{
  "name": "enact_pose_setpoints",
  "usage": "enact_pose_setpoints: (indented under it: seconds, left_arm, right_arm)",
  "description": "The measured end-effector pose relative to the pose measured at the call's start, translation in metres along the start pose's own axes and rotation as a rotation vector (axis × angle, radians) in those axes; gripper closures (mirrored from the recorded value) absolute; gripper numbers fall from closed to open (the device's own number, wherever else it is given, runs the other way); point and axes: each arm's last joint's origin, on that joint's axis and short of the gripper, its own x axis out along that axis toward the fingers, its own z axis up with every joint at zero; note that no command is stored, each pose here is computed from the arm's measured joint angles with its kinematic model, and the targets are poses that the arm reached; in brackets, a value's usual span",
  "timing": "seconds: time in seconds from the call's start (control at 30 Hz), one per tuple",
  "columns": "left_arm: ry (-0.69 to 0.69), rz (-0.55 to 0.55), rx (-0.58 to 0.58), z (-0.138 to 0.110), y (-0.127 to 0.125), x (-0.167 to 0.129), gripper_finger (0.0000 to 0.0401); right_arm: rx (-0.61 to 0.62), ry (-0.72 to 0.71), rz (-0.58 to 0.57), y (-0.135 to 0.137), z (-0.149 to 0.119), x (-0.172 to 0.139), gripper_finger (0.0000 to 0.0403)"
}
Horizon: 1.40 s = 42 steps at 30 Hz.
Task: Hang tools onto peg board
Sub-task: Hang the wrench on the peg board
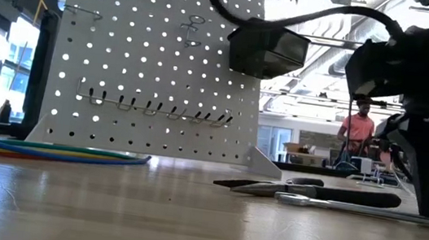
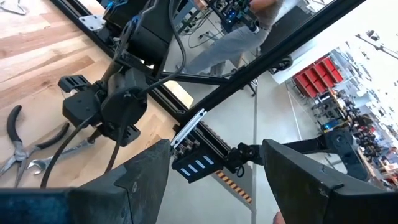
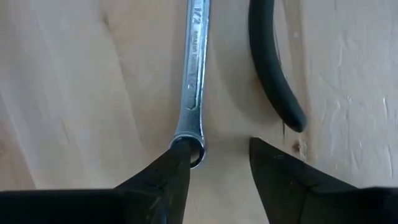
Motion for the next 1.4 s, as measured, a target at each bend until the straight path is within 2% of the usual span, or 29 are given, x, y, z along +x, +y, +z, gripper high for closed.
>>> enact_pose_setpoints:
  seconds: [0.2, 0.27, 0.37, 0.4, 0.53, 0.67, 0.9, 1.0, 1.13, 1.27, 1.4]
  left_arm:
    - [0.002, 0.002, 0.017, 0.000, 0.000, 0.000, 0.0153]
    - [0.000, 0.001, 0.024, 0.000, 0.000, 0.000, 0.0153]
    - [-0.002, 0.001, 0.017, 0.001, 0.000, 0.001, 0.0153]
    - [-0.003, -0.004, 0.013, 0.001, 0.000, 0.001, 0.0153]
    - [-0.013, -0.038, 0.005, 0.003, -0.004, 0.001, 0.0153]
    - [-0.007, -0.127, 0.006, 0.006, -0.012, 0.000, 0.0153]
    - [-0.061, -0.244, 0.074, 0.018, -0.022, -0.002, 0.0153]
    - [-0.094, -0.237, 0.145, 0.027, -0.019, 0.005, 0.0153]
    - [-0.008, -0.221, 0.236, 0.037, -0.004, 0.024, 0.0153]
    - [0.085, -0.129, 0.271, 0.052, 0.021, 0.045, 0.0153]
    - [0.090, -0.076, 0.235, 0.069, 0.037, 0.057, 0.0153]
  right_arm:
    - [0.018, 0.019, -0.060, -0.002, -0.004, 0.005, 0.0252]
    - [0.006, 0.019, -0.108, -0.004, -0.005, 0.006, 0.0283]
    - [0.006, 0.037, -0.139, -0.007, -0.007, 0.006, 0.0370]
    - [0.003, 0.044, -0.131, -0.007, -0.007, 0.006, 0.0384]
    - [0.026, 0.048, -0.121, -0.004, -0.008, -0.003, 0.0396]
    - [-0.006, 0.094, -0.174, 0.001, -0.019, -0.027, 0.0400]
    - [-0.095, -0.027, -0.170, 0.023, -0.023, -0.103, 0.0402]
    - [-0.103, -0.110, -0.128, 0.030, -0.023, -0.145, 0.0402]
    - [-0.176, -0.168, -0.060, 0.042, -0.019, -0.183, 0.0403]
    - [-0.284, -0.186, 0.003, 0.054, -0.013, -0.207, 0.0403]
    - [-0.268, -0.298, 0.016, 0.062, -0.004, -0.229, 0.0403]
